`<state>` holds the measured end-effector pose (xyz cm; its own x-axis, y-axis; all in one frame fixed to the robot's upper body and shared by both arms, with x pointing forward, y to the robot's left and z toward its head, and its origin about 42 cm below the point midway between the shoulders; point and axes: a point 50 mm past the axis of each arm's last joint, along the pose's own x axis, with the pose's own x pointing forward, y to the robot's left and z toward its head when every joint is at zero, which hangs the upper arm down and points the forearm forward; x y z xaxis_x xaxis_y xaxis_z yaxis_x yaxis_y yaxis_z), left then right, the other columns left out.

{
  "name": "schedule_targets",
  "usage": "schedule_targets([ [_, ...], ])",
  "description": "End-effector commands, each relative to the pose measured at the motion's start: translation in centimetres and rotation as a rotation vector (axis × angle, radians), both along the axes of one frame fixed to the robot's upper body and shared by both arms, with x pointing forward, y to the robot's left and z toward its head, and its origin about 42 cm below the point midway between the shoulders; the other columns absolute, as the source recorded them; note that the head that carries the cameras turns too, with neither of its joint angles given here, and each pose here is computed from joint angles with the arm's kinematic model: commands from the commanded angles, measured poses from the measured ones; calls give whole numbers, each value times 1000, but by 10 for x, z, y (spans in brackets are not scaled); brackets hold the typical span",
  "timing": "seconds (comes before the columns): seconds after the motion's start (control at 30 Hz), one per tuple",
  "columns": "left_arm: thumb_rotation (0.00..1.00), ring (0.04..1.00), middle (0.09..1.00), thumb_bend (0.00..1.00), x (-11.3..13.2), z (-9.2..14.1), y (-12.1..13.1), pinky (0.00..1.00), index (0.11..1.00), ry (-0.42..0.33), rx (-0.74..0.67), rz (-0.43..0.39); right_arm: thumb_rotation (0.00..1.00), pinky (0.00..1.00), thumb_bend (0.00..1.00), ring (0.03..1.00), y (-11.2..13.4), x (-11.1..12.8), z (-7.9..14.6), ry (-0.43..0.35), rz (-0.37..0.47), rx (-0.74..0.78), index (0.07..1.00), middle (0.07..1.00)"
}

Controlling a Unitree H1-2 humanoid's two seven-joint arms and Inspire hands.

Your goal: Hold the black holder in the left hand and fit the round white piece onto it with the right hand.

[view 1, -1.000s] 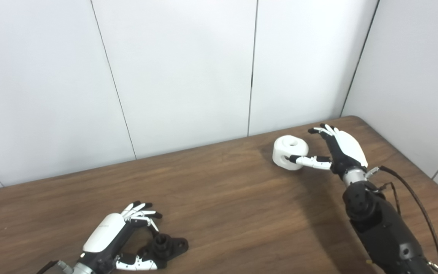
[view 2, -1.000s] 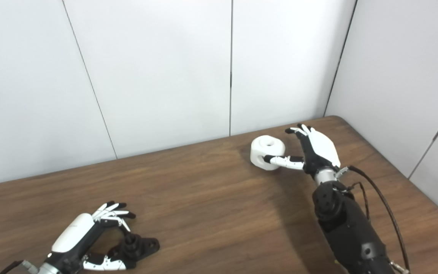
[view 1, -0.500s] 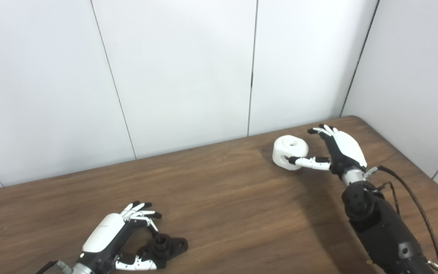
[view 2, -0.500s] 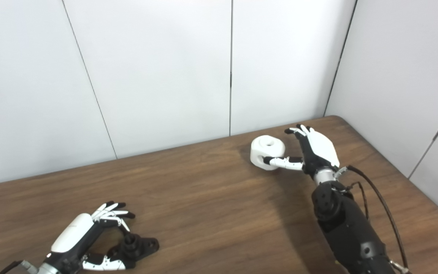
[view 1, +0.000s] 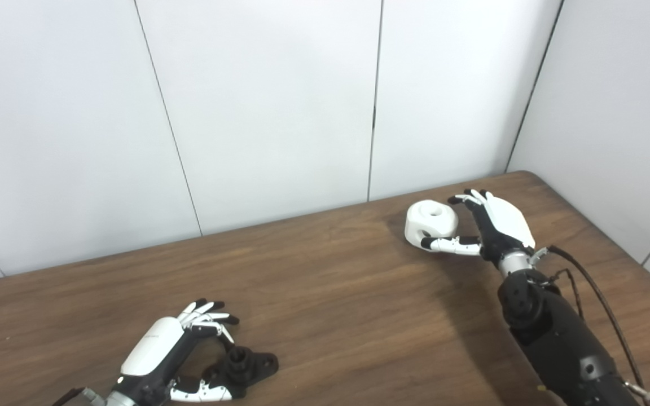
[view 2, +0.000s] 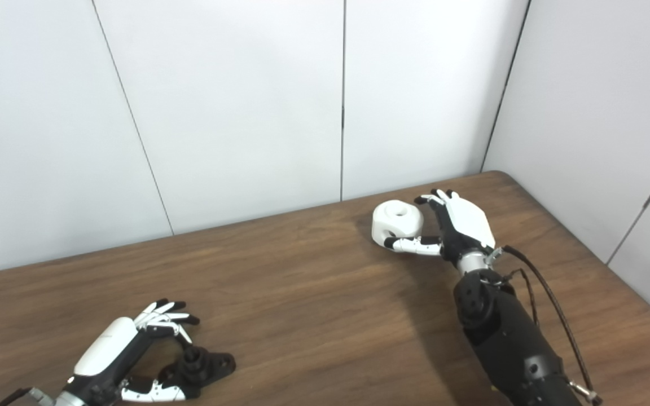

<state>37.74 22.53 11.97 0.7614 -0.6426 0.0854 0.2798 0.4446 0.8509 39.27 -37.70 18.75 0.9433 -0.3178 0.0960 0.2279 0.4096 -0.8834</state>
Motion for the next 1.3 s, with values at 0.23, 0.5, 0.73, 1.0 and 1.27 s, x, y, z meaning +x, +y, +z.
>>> schedule_targets([
  [0.23, 45, 928, 789, 521, -3, -3, 18, 1000, 482, 19, 61, 29, 611, 1000, 921, 1000, -4, 14, 26, -76, 2, -46, 801, 942],
  [0.5, 45, 929, 792, 521, -4, -3, 18, 1000, 482, 15, 62, 30, 561, 1000, 873, 1000, 1, 19, 19, -69, -42, -68, 722, 923],
  [0.73, 46, 928, 790, 521, -8, 2, 17, 1000, 482, 11, 61, 32, 416, 1000, 715, 963, 6, 32, 5, -136, -80, -123, 534, 814],
  [1.0, 45, 925, 790, 521, -13, 3, 19, 985, 482, 7, 59, 45, 380, 1000, 654, 954, 16, 38, 0, -143, -83, -99, 518, 805],
  [1.27, 45, 923, 787, 521, -12, 1, 22, 983, 482, 8, 54, 50, 320, 1000, 668, 935, 20, 38, -3, -206, -51, -62, 512, 788],
])
